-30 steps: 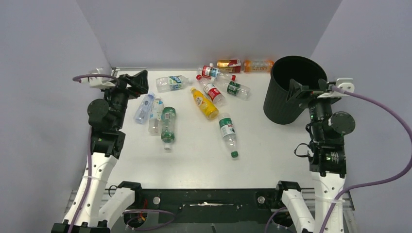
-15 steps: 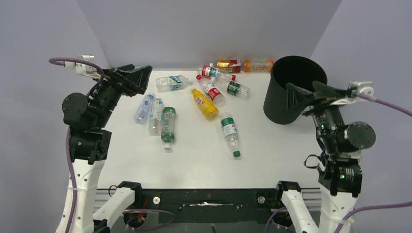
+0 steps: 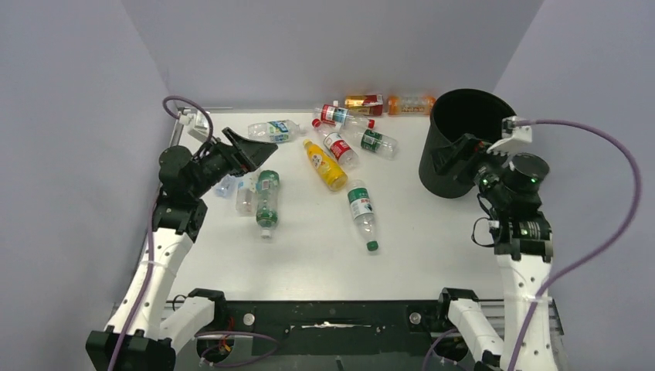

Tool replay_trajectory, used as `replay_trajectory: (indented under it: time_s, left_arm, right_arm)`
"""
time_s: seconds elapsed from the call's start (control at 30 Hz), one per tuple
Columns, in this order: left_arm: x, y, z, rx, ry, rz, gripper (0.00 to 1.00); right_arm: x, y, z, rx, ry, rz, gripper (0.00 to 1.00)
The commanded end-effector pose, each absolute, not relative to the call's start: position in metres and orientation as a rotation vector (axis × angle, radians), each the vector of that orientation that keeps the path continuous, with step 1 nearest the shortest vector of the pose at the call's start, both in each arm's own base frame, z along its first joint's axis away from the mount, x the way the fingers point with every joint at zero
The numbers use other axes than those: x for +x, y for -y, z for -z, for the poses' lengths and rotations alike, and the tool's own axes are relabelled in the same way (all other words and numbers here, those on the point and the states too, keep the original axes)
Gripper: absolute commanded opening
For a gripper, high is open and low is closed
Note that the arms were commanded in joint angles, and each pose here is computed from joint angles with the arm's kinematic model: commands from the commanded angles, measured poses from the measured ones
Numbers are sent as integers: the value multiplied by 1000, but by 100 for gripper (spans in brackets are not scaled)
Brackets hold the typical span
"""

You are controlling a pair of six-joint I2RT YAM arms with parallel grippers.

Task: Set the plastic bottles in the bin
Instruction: Pick up the plastic bottle at the center of the board.

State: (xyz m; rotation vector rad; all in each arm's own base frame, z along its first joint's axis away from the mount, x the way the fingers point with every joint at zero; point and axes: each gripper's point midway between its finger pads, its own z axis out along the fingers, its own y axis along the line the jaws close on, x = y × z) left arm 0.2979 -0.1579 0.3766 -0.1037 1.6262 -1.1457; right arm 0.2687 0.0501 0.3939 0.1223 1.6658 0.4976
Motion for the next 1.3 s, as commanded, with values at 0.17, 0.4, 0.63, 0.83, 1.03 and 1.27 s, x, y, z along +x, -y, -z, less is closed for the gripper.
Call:
replay_trajectory:
  time_s: [0.17, 0.4, 0.63, 0.83, 1.03, 1.27]
  left_arm:
    - [300, 168, -308, -233, -1796, 1181, 87]
    - [289, 169, -277, -243, -1992, 1035, 87]
    - [269, 168, -263, -222, -2125, 929, 87]
    - [251, 169, -234, -228, -2206, 933, 87]
    - [218, 172, -219, -144, -2251, 957, 87]
    - [185, 164, -193, -136, -2355, 951, 87]
  right_arm:
    - [296, -79, -254, 216, -2093, -476, 98]
    - [309, -123, -191, 109, -2293, -318, 98]
    - [321, -133, -147, 27, -2433, -159, 98]
    - [329, -172, -134, -104, -2439, -205, 98]
    - [336, -219, -121, -265, -2410, -242, 98]
    - [343, -228, -113, -258, -2530, -20, 98]
